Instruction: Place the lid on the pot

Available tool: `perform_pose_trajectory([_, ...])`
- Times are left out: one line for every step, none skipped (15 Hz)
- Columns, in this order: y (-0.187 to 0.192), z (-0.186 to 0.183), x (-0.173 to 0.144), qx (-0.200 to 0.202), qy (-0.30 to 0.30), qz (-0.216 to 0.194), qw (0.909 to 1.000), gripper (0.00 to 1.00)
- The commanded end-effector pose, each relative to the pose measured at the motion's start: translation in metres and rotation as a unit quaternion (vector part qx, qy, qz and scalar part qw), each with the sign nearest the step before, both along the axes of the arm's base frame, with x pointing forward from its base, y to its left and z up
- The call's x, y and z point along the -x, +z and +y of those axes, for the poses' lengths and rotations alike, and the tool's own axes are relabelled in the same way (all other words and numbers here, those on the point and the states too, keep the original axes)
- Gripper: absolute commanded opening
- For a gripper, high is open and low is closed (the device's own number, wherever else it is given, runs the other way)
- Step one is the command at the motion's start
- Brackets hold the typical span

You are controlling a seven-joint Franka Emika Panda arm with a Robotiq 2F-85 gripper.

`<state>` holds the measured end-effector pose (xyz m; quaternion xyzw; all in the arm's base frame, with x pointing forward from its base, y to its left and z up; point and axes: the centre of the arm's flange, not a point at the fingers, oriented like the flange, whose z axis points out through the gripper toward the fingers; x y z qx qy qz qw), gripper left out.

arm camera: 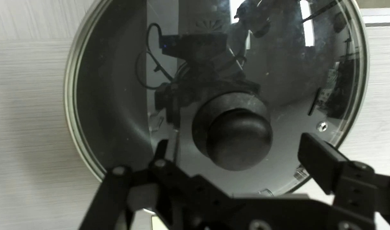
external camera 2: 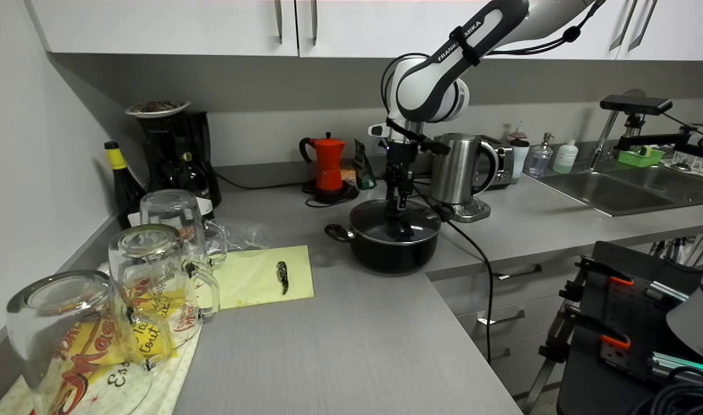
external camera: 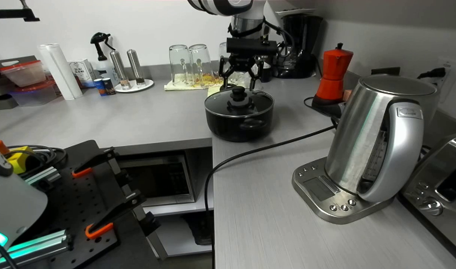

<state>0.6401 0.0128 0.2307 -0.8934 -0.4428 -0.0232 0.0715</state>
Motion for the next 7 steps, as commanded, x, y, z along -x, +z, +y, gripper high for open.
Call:
perform_pose_trajectory([0.0080, 0.0004, -0.0008, 0.010, 0.000, 0.003, 0.9999, 1.00])
perform_pose_trajectory([0.0086, 0.0002, -0.0008, 0.009, 0.000, 0.002, 1.0000, 1.00])
perform_pose_trajectory([0.0089, 0.0001, -0.0009, 0.009, 0.000, 0.002, 1.0000, 1.00])
perform_pose_trajectory([0.0090, -0.0003, -0.0005, 0.013, 0.004, -0.001, 0.9999, 1.00])
perform_pose_trajectory([0.0086, -0.0009, 0.0006, 0.021, 0.010, -0.008, 0.9997, 1.00])
perform_pose_trajectory([0.0020, -0.0008, -0.0009, 0.004, 0.003, -0.003, 1.0000, 1.00])
perform_pose_trajectory([0.0023, -0.0012, -0.0010, 0.007, 0.006, -0.004, 0.9999, 1.00])
